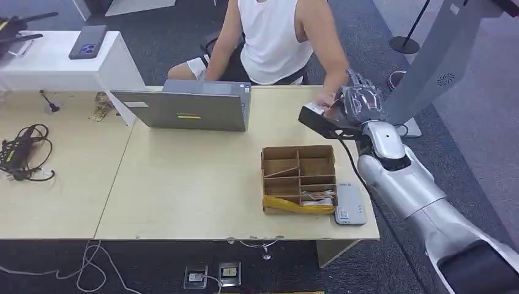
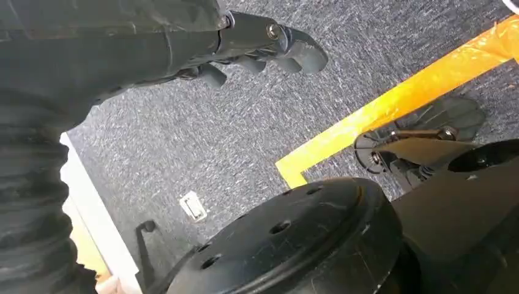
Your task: Pass the card to the sensor for recognition and then transmit it.
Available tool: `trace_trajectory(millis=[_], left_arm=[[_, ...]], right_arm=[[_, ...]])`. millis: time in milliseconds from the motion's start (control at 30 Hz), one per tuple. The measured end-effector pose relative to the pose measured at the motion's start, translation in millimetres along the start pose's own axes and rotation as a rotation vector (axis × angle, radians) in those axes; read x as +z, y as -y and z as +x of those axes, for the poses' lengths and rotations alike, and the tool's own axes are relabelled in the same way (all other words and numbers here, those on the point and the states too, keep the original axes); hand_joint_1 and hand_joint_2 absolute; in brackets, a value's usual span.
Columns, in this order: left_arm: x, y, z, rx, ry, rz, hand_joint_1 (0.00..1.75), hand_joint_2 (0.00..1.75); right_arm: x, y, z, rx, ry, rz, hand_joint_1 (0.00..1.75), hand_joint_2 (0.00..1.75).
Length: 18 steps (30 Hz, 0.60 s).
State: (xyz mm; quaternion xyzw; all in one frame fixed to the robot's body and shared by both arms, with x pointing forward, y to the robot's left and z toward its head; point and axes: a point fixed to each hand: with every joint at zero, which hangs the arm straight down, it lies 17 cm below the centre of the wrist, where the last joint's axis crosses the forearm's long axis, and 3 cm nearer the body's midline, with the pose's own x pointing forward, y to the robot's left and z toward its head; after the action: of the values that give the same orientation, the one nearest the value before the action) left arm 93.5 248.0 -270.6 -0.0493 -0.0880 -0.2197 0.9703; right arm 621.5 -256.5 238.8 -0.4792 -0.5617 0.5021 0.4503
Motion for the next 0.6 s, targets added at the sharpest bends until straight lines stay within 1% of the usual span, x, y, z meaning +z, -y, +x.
trace_trajectory(millis=[200, 233, 267, 467, 600], left_arm=[[0, 0, 0, -0.009, -0.001, -0.001, 0.00, 1.75], [0, 0, 0, -0.010, -0.001, -0.001, 0.00, 1.75], [0, 0, 0, -0.010, 0.000, -0.001, 0.00, 1.75], [0, 0, 0, -0.009, -0.001, -0.001, 0.00, 1.75], [0, 1, -1, -0.006, -0.002, -0.001, 0.00, 1.75]], right_arm=[[-4, -12, -1, 0.014, -0.016, 0.027, 1.75, 1.75], [-5, -14, 0, 0.014, -0.017, 0.026, 0.93, 1.75], [-5, -16, 1, 0.016, -0.017, 0.029, 0.00, 1.75], [-5, -24, 1, 0.013, -0.021, 0.015, 0.00, 1.75], [-6, -20, 4, -0.016, -0.010, -0.027, 0.00, 1.75]])
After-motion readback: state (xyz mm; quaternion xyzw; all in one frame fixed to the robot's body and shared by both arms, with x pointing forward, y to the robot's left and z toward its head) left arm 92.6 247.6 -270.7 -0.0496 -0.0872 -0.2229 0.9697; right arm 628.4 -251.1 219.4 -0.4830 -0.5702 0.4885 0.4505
